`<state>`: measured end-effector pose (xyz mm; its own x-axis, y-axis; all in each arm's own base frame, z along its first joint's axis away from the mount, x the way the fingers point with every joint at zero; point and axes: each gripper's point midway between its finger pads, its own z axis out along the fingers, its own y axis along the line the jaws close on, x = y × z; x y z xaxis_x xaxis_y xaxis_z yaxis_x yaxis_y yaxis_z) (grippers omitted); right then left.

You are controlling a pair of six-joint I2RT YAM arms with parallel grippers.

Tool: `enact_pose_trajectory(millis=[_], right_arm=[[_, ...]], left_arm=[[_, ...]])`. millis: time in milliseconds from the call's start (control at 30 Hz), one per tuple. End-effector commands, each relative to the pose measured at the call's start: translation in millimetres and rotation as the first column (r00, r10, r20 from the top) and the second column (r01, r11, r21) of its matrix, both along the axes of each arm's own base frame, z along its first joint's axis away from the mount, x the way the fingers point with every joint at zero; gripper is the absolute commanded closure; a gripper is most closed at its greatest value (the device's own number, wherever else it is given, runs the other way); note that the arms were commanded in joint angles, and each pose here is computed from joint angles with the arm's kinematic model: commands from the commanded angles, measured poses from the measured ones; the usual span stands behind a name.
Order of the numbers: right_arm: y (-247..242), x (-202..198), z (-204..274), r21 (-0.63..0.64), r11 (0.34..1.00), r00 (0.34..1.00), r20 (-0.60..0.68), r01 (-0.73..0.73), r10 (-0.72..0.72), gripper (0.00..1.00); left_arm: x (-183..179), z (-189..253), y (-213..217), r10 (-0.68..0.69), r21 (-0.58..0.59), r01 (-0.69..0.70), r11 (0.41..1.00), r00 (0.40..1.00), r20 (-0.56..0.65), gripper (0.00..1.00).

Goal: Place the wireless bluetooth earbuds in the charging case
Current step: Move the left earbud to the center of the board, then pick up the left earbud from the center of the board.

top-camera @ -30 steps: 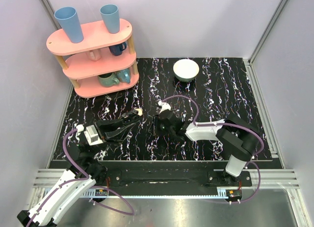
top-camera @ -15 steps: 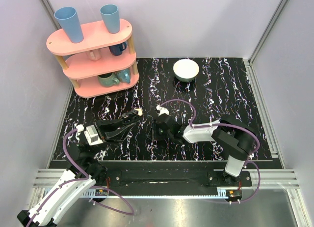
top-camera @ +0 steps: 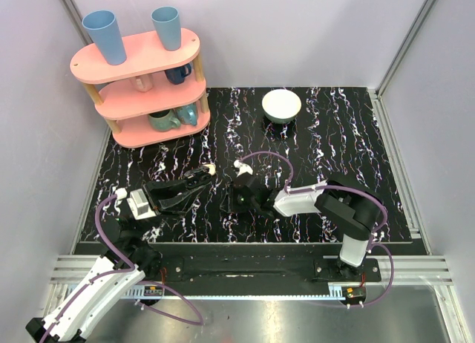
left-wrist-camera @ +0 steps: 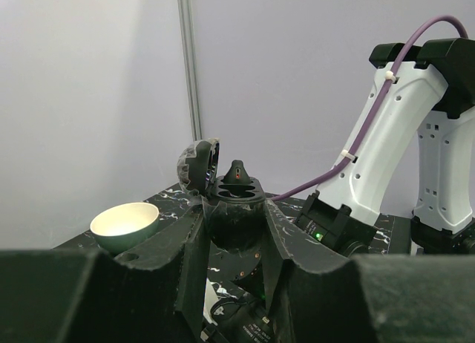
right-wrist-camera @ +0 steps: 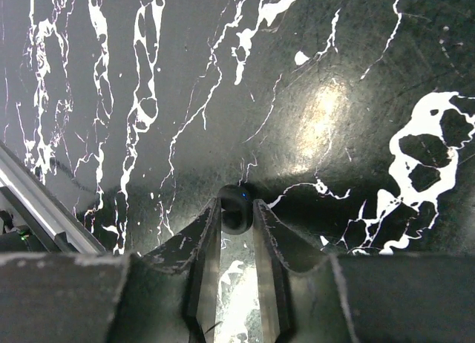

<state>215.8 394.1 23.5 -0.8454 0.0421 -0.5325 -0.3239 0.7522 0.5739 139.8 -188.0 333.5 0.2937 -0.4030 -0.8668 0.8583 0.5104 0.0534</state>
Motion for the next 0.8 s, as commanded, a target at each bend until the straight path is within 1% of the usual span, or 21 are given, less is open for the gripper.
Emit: enact_pose_trajectory(millis=[0,133,267,300,333,367,433,500,600,767], right_arm=[[6,-9,-2,0.002,0.999,0.999,-0.003,-0.048,0.048,0.72],[9,-9,8,0.023,0.998,0.999,0.01,-0.052,0.052,0.73],[10,-8,13,0.028,0.998,0.998,0.019,-0.056,0.055,0.78],[10,-8,15,0.032,0.998,0.998,0.021,-0.055,0.054,0.79],[10,-8,15,0.034,0.998,0.998,0.021,-0.053,0.052,0.83],[11,-8,17,0.034,0.998,0.998,0.023,-0.055,0.055,0.89],[10,-7,21,0.04,0.998,0.998,0.031,-0.051,0.05,0.89],[9,-6,25,0.043,0.998,0.998,0.042,-0.047,0.046,0.94],[8,-5,36,0.054,0.997,0.997,0.059,-0.046,0.043,0.98],[5,-7,60,0.079,0.996,0.997,0.069,-0.043,0.038,1.0]], left_arm=[[-4,22,6,0.011,-0.048,-0.009,0.999,0.999,0.038,1.0],[-4,22,6,0.01,-0.047,-0.009,0.999,0.999,0.037,1.0],[-4,22,6,0.009,-0.048,-0.008,0.999,0.999,0.035,1.0],[-4,22,6,0.009,-0.048,-0.008,0.999,0.999,0.035,1.0],[-4,22,6,0.011,-0.049,-0.01,0.999,0.999,0.036,1.0],[-4,22,6,0.012,-0.049,-0.01,0.999,0.999,0.038,1.0],[-4,22,6,0.01,-0.048,-0.008,0.999,0.999,0.036,1.0],[-3,21,6,0.014,-0.046,-0.012,0.999,0.999,0.035,1.0],[-4,23,7,0.018,-0.049,-0.016,0.999,0.999,0.038,1.0],[0,22,7,0.037,-0.035,-0.036,0.999,0.998,0.041,1.0]])
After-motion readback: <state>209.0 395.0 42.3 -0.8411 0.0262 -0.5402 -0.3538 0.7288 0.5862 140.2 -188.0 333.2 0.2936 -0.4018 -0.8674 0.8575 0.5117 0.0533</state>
